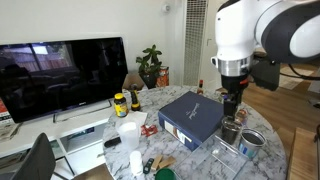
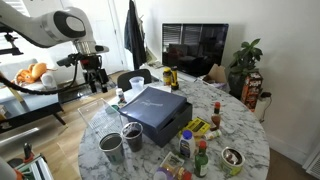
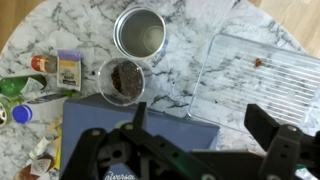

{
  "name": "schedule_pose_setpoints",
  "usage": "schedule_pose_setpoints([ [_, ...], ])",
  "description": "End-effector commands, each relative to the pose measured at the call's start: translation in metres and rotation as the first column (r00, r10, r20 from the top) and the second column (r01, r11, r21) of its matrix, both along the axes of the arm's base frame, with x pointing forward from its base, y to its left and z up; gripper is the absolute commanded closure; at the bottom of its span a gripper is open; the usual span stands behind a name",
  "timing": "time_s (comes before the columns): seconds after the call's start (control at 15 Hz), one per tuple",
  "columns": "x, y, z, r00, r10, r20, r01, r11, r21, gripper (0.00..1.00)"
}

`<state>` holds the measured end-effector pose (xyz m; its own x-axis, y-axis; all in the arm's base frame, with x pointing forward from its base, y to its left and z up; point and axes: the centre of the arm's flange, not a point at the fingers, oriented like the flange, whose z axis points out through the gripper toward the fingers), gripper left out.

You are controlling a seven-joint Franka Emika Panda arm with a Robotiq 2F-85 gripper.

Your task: Remove the lid from the box, remove the black purse, put it on the table and then put the transparent storage box in the box

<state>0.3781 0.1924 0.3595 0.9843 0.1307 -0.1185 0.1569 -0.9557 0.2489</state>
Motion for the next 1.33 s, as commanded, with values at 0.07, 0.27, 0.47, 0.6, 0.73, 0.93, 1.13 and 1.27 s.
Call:
schedule_pose_setpoints([
  [0.07,0.053,0.063,-0.062,0.994,0.080,0.074,-0.071,0.991,-0.115,0.00],
  [0.27,0.075,0.074,-0.088,0.991,0.098,0.094,-0.086,0.989,-0.120,0.00],
  [0.47,0.066,0.062,-0.084,0.992,0.099,0.080,-0.090,0.989,-0.114,0.00],
  [0.6,0.076,0.064,-0.093,0.993,0.097,0.071,-0.088,0.990,-0.111,0.00],
  [0.73,0.078,0.066,-0.093,0.993,0.097,0.071,-0.089,0.990,-0.109,0.00],
  [0.93,0.081,0.081,-0.114,0.989,0.113,0.099,-0.097,0.983,-0.153,0.00],
  [1.13,0.085,0.093,-0.133,0.983,0.123,0.137,-0.095,0.976,-0.194,0.00],
  [1.27,0.088,0.100,-0.145,0.977,0.126,0.174,-0.081,0.966,-0.244,0.00],
])
